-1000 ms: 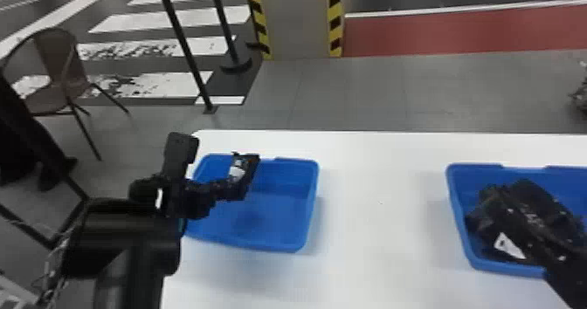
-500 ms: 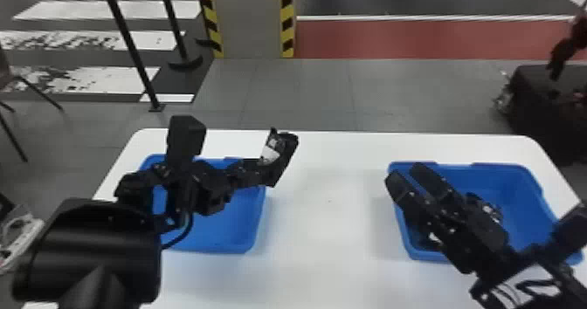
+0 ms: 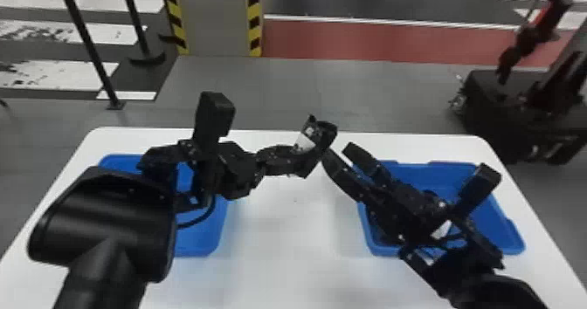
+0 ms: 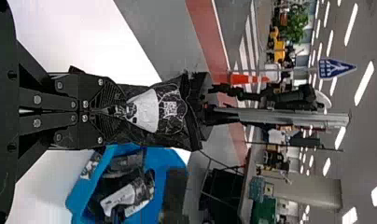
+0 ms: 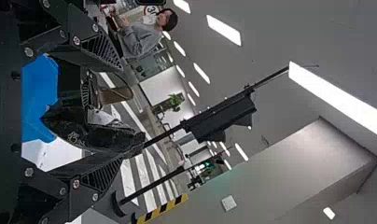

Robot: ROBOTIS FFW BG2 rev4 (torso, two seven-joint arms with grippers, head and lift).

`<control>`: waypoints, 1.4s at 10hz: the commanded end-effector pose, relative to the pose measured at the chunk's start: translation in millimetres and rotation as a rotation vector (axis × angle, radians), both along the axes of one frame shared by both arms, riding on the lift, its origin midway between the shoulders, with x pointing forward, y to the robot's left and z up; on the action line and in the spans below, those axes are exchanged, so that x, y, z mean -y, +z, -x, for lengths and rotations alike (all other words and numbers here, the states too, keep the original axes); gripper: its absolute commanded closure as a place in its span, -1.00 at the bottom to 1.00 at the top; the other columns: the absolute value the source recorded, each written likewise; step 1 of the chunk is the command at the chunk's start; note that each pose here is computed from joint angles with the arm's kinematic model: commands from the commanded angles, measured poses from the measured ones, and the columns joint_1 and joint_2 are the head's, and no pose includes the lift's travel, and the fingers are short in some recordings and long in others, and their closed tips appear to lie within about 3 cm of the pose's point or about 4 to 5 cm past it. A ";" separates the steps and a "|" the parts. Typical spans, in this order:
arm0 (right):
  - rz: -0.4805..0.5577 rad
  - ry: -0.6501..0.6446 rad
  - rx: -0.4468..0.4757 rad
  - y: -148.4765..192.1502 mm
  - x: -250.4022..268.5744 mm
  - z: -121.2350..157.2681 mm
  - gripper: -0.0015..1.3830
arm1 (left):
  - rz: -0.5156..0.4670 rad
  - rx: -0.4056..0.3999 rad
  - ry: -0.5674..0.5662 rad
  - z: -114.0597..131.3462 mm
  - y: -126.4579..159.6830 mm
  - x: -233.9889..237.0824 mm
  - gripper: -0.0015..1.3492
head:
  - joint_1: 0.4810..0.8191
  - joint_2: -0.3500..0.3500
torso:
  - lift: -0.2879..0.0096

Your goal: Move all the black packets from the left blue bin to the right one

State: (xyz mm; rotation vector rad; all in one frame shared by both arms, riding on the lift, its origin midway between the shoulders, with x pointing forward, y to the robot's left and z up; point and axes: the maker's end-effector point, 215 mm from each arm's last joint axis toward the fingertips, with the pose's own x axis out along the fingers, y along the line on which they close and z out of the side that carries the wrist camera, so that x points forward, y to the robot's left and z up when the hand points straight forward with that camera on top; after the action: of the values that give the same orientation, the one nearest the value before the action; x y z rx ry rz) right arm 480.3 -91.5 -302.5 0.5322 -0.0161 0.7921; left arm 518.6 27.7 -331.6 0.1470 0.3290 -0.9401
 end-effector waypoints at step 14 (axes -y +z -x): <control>0.065 -0.151 0.078 8.0 37.3 -39.2 0.84 | 0.038 -0.077 -0.043 13.4 -21.0 26.0 -0.63 | 0.27 -0.38 | 0.20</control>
State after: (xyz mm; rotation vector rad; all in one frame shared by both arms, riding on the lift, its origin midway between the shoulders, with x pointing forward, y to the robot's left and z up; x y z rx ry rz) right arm 519.8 -122.5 -294.1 0.4381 -0.0986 0.6752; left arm 504.2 -4.0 -347.1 0.0878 0.3698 -1.0090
